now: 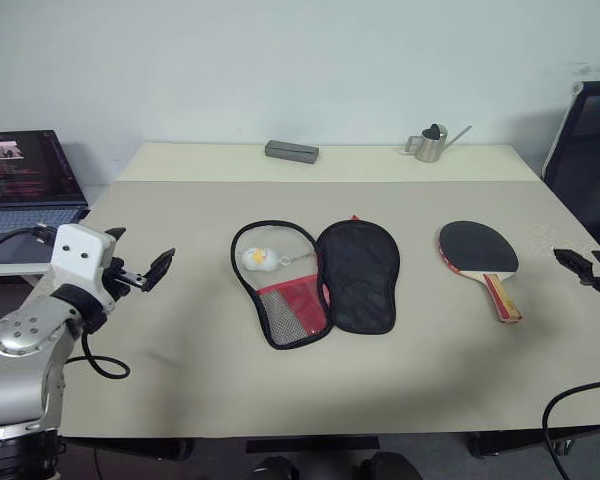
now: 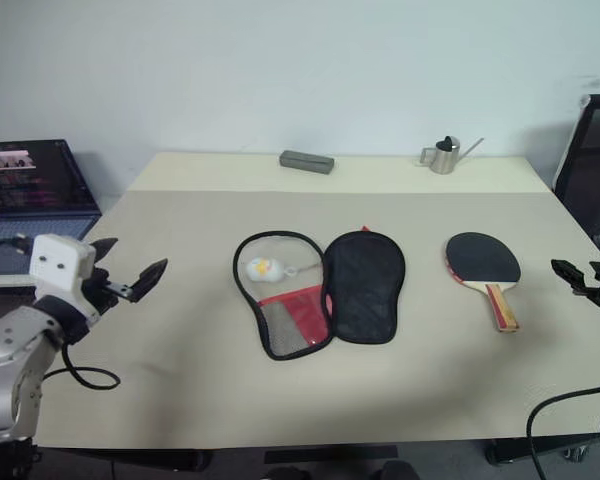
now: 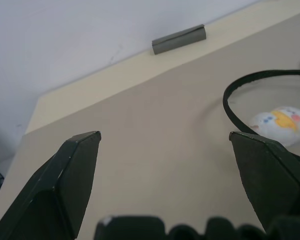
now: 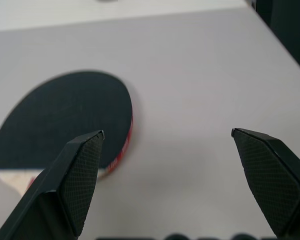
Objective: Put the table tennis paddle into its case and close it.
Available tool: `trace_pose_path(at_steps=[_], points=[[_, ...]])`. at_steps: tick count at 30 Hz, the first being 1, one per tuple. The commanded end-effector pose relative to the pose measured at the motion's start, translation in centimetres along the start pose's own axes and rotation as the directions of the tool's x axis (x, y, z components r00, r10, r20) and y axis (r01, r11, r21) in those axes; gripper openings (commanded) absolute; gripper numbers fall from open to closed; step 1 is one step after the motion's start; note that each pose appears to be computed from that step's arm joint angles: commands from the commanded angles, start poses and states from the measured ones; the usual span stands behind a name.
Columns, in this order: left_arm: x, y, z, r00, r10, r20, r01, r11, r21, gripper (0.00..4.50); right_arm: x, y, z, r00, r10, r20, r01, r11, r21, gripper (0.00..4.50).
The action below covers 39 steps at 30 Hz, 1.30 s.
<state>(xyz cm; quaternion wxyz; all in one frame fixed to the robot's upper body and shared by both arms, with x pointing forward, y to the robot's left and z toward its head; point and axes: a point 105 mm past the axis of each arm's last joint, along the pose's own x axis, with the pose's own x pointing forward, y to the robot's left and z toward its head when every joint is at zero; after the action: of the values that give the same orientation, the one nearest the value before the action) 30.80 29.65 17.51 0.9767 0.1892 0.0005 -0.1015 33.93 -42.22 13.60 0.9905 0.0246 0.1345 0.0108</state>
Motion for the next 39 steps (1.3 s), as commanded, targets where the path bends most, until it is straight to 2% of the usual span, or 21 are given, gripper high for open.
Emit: trace_pose_path(at_steps=[1,3,7,14,20,23,30,35,39], points=[[0.4,0.2,1.1,0.999,0.009,0.041,-0.010,1.000,0.026,4.50,-1.0,-0.8,2.5,0.998,-0.014,0.056,0.017,0.999,-0.048,4.48],[0.7,0.6,0.9,0.999,0.015,0.032,-0.017,0.999,0.048,4.50,-1.1,-1.0,3.4,0.995,-0.028,0.099,0.033,0.998,-0.056,4.48],[1.2,0.7,1.0,0.999,0.002,0.047,-0.003,0.999,0.034,4.50,-0.5,0.6,5.0,0.988,0.060,0.145,-0.051,0.997,-0.060,4.48],[0.8,2.2,2.0,0.995,0.028,0.097,-0.031,0.999,0.028,4.50,0.8,3.3,4.9,0.976,0.178,0.124,-0.169,0.982,-0.081,4.48],[-0.1,3.2,2.3,0.995,0.025,0.101,-0.025,1.000,-0.002,4.50,1.9,7.8,4.4,0.919,0.382,0.103,-0.372,0.923,-0.100,4.48],[0.5,2.6,2.5,0.995,-0.009,0.102,0.008,1.000,0.007,4.50,1.7,9.9,4.1,0.880,0.467,0.084,-0.456,0.882,-0.121,4.48],[0.8,2.4,3.2,0.993,-0.028,0.112,0.026,0.999,0.022,4.50,1.2,12.6,3.4,0.831,0.556,0.029,-0.544,0.823,-0.164,4.48],[0.8,0.4,3.2,0.982,-0.170,0.085,0.169,0.985,0.020,4.50,0.8,14.9,2.9,0.782,0.622,-0.032,-0.618,0.768,-0.169,4.48],[0.8,-0.5,3.2,0.962,-0.265,0.064,0.265,0.964,0.010,4.50,0.8,16.6,2.5,0.768,0.641,-0.022,-0.637,0.758,-0.138,4.48]])
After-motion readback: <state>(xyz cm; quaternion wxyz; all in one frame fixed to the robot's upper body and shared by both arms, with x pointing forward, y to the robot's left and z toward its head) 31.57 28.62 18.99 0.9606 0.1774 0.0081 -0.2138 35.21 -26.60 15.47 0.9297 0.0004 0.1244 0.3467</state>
